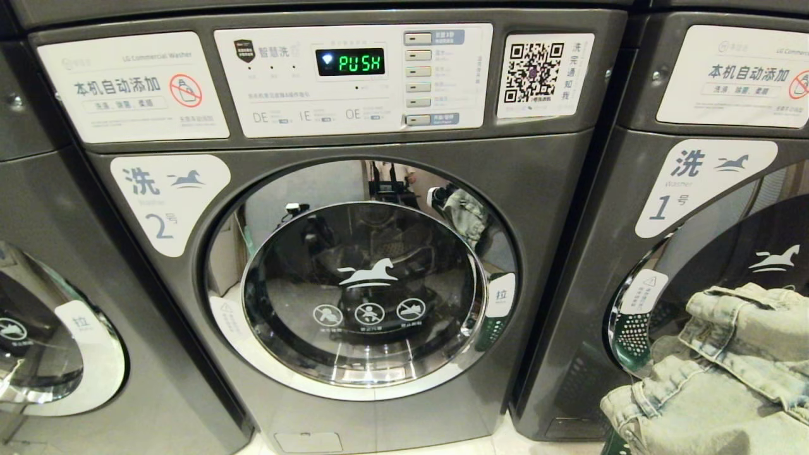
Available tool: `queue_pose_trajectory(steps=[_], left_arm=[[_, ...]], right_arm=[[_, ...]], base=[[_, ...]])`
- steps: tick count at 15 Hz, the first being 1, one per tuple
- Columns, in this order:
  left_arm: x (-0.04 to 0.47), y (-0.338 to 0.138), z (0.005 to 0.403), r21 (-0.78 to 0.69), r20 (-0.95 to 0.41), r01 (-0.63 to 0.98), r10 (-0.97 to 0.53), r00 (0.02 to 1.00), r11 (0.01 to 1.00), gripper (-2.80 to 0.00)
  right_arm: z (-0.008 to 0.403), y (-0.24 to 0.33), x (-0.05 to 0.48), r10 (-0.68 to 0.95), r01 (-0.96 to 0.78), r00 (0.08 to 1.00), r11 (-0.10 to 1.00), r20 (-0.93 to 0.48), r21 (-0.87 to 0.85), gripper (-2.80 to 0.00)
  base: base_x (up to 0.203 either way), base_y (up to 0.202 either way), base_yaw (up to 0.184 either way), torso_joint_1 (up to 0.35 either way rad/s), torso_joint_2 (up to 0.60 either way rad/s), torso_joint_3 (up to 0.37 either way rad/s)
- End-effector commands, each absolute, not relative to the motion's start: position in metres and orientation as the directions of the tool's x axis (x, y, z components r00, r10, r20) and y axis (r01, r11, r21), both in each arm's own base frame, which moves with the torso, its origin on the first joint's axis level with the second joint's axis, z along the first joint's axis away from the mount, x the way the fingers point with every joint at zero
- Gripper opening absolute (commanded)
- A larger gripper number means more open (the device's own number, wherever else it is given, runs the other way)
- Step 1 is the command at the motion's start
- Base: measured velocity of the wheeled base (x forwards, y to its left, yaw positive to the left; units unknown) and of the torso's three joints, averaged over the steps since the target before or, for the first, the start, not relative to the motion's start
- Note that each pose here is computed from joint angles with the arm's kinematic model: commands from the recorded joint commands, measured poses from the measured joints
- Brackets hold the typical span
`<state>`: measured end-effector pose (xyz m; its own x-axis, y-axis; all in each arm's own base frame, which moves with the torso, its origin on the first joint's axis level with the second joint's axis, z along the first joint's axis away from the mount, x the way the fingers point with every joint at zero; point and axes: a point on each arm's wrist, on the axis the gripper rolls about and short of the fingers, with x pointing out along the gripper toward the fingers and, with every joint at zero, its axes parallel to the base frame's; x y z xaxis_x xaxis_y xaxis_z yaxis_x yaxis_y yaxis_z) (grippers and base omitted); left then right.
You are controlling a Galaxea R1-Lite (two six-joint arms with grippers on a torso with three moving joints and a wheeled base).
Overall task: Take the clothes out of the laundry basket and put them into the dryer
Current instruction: Open the dryer
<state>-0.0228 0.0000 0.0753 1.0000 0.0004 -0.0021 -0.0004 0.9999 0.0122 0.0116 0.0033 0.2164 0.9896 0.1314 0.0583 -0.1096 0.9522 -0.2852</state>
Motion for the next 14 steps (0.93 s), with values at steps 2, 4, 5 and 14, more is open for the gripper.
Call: queue_pose_trajectory(steps=[2,4,5,14], left_arm=[[-0.023,0.0,0.075,0.012,-0.002,-0.001,0.001,1.0,1.0,-2.8],[-0.023,0.0,0.075,0.012,-0.002,0.0,0.0,1.0,1.0,-2.8],[-0.023,0.0,0.075,0.012,-0.002,-0.001,0.001,1.0,1.0,-2.8],[-0.023,0.0,0.075,0.015,-0.002,0.0,0.0,1.0,1.0,-2.8]], right_arm=[[0.216,0.003,0.012,0.129,-0.107,0.99,0.951,0.056,-0.289,-2.8],[0.214,0.003,0.013,0.129,-0.11,0.991,0.951,0.047,-0.289,-2.8],[0.213,0.003,0.013,0.129,-0.11,0.991,0.951,0.044,-0.288,-2.8],[0.205,0.003,0.015,0.132,-0.121,0.991,0.951,0.019,-0.284,-2.8]], base=[[0.0,0.0,0.0,0.0,0.0,0.0],[0.0,0.0,0.0,0.0,0.0,0.0],[0.0,0.0,0.0,0.0,0.0,0.0],[0.0,0.0,0.0,0.0,0.0,0.0]])
